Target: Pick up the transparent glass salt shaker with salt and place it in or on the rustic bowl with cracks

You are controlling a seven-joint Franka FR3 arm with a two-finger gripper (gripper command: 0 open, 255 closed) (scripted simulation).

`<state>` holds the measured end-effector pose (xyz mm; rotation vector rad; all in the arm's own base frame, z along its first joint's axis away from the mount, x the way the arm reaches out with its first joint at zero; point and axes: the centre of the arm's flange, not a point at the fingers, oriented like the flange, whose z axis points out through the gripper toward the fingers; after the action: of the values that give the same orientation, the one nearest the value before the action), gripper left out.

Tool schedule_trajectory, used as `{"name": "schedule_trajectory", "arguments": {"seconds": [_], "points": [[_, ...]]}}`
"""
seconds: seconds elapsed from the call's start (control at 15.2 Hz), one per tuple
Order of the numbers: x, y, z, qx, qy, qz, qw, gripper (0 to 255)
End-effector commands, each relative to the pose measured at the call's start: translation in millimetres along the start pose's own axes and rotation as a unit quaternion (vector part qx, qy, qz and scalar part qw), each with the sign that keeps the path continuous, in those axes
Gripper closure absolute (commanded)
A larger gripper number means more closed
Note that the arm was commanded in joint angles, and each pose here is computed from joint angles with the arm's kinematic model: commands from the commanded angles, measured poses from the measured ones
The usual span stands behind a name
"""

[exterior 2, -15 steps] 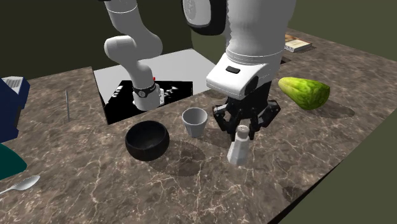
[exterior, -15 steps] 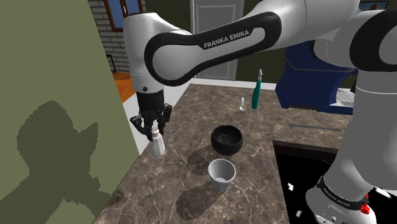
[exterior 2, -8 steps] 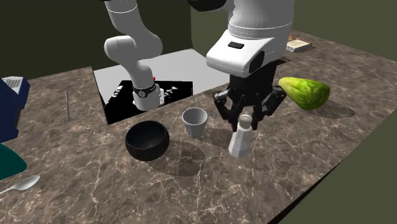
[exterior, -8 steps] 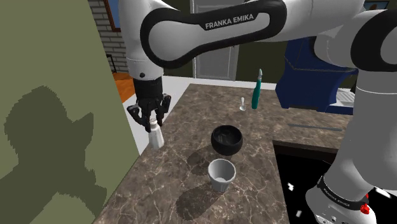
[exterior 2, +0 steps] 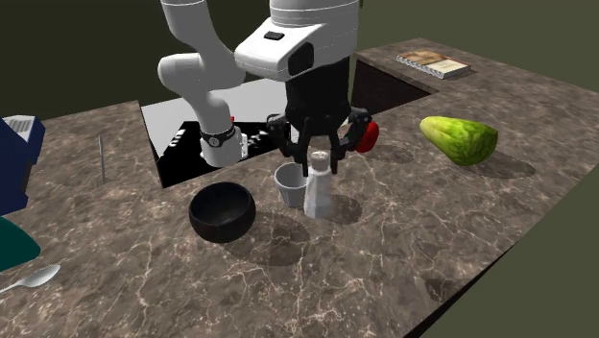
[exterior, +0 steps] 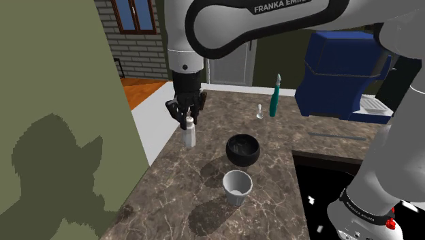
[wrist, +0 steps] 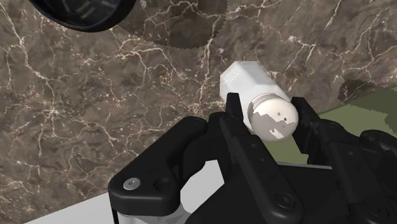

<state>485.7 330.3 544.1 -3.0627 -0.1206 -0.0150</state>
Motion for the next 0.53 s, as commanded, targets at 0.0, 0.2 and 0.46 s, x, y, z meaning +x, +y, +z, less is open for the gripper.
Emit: {"name": "schedule_trajectory", "arguments": {"seconds": [0.0, 0.2, 0.46], "points": [[-10.2, 23.9, -5.4, 0.0, 0.0, 0.0, 1.0, 255], [-25.9, 59.4, -13.3, 0.0, 0.0, 0.0, 1.0, 255], [-46.8, 106.7, -23.8, 0.0, 0.0, 0.0, 1.0, 255]]}}
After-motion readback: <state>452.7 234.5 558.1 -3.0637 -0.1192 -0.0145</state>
